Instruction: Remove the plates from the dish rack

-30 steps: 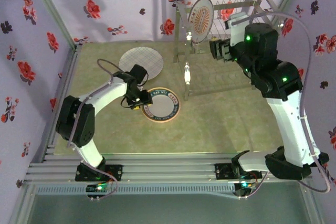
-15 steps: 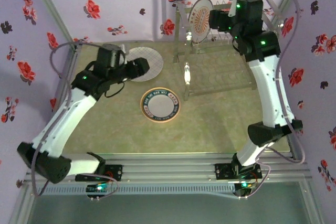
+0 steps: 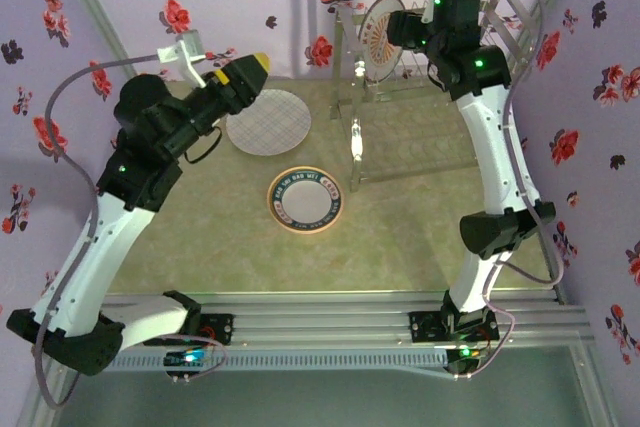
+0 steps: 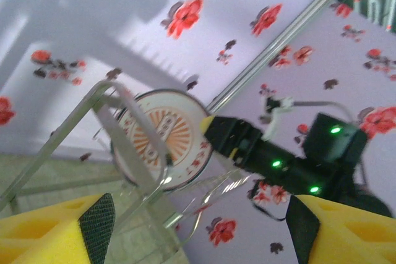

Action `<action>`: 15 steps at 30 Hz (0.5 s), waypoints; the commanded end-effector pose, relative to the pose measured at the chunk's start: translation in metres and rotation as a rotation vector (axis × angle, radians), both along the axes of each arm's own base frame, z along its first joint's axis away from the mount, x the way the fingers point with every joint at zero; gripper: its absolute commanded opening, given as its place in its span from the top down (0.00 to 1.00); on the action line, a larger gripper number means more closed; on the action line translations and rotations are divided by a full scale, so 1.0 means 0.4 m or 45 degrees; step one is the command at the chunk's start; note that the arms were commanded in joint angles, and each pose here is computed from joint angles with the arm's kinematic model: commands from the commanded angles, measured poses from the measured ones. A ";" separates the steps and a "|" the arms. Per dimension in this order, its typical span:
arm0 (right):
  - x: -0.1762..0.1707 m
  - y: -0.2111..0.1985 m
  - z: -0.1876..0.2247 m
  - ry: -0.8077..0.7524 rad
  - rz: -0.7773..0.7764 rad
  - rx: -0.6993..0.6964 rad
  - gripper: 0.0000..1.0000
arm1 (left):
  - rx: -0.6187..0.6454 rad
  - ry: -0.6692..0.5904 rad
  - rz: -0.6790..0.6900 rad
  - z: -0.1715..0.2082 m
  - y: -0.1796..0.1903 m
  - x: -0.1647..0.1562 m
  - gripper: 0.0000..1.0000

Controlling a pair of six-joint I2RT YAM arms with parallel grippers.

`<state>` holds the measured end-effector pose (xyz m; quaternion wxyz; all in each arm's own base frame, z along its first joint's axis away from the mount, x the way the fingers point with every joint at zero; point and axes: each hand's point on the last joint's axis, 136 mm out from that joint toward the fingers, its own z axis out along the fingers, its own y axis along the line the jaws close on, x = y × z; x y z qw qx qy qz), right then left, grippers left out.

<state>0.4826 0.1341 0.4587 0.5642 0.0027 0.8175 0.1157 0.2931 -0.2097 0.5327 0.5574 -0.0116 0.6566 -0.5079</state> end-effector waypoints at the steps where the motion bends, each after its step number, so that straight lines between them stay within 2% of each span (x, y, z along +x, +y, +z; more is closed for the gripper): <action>1: 0.015 0.013 0.026 -0.043 0.028 0.056 0.31 | -0.085 -0.149 -0.031 0.112 0.012 -0.047 0.25; 9: 0.033 0.033 -0.003 -0.001 0.063 0.066 0.44 | -0.115 -0.265 -0.026 0.184 0.027 -0.075 0.25; 15: 0.042 0.039 -0.011 0.011 0.073 0.062 0.53 | -0.122 -0.266 -0.028 0.185 0.025 -0.071 0.25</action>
